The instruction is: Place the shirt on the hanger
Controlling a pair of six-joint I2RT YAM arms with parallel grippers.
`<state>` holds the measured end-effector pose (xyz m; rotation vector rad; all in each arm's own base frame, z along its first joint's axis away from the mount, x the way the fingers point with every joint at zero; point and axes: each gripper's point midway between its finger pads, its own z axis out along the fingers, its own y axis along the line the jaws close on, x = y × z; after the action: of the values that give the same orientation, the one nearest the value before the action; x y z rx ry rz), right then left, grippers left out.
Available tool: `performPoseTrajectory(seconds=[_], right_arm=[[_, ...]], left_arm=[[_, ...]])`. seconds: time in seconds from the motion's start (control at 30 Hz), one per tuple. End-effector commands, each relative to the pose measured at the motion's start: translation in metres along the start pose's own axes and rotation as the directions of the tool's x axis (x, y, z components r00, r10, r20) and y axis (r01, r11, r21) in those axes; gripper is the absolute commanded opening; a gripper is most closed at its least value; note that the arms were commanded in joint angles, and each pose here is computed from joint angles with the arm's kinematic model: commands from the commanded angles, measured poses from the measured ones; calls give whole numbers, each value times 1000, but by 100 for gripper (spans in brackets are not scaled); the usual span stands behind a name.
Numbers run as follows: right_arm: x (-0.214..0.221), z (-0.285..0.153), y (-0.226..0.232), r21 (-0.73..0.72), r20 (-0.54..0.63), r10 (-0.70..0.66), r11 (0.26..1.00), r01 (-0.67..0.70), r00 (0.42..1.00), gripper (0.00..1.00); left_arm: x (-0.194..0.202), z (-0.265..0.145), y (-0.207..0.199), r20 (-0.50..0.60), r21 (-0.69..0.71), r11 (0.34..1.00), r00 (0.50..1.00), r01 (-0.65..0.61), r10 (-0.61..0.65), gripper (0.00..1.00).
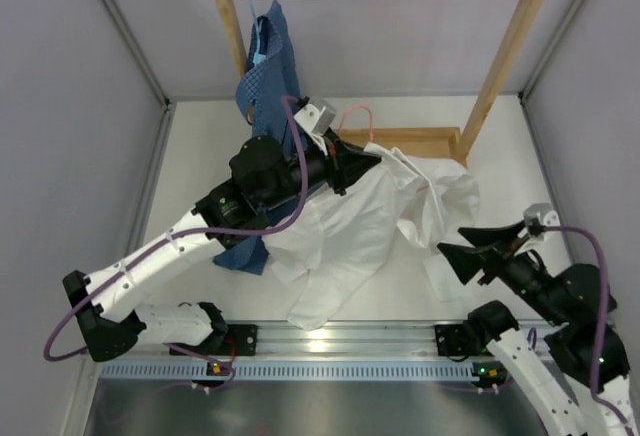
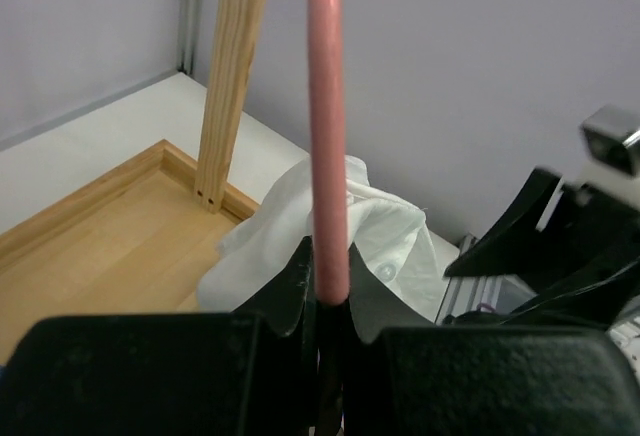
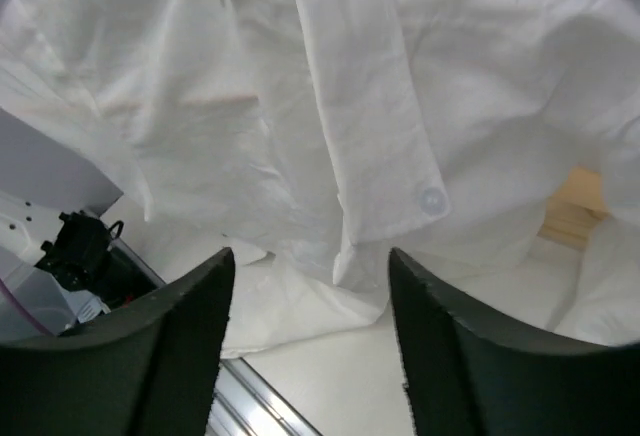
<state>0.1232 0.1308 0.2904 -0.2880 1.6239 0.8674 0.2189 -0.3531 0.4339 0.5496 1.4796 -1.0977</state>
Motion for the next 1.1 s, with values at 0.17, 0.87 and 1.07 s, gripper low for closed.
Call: performPoseTrajectory(seconds=[0.17, 0.87, 1.07], right_arm=[[-40, -41, 41, -92, -55, -150, 985, 145, 987, 70], [-110, -15, 148, -656, 79, -164, 734, 175, 983, 38], [-93, -7, 142, -676, 47, -149, 723, 141, 988, 27]], left_arm=[[31, -17, -89, -48, 577, 813, 991, -78, 129, 0], [129, -37, -153, -187, 801, 599, 954, 10, 233, 0], [120, -35, -157, -179, 806, 592, 958, 12, 225, 0]])
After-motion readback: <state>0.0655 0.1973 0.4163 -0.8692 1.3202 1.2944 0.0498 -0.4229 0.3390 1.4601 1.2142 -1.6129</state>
